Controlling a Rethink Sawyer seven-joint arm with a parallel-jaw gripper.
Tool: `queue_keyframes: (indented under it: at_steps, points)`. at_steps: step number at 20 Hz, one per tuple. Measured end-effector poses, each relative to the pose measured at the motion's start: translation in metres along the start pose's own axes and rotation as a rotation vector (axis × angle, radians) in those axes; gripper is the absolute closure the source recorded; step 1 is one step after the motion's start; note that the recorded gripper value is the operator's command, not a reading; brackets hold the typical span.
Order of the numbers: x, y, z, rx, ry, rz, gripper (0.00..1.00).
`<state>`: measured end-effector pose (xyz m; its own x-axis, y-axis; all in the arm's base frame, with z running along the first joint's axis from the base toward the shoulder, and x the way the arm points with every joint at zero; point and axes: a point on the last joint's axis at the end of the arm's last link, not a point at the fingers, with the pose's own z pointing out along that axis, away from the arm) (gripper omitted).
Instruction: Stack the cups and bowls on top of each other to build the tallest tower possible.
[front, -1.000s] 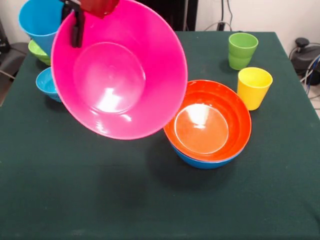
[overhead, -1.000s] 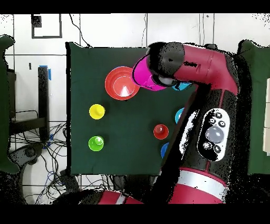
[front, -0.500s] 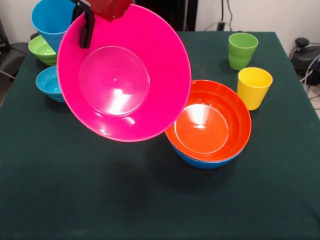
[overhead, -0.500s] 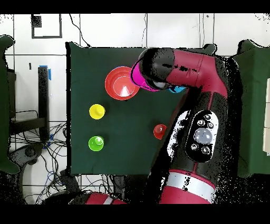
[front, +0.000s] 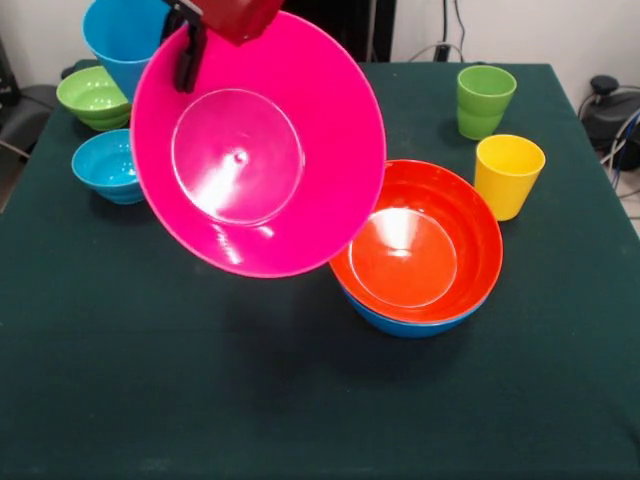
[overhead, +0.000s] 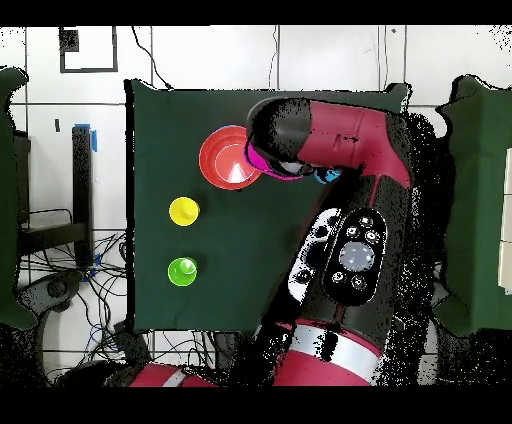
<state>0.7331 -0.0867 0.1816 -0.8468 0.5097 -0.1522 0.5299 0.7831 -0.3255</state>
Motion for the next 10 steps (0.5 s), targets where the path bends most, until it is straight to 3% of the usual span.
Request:
queue_keyframes:
  at_steps: [10]
  points:
    - [0.019,0.045,0.021,0.03,0.023,-0.024,1.0]
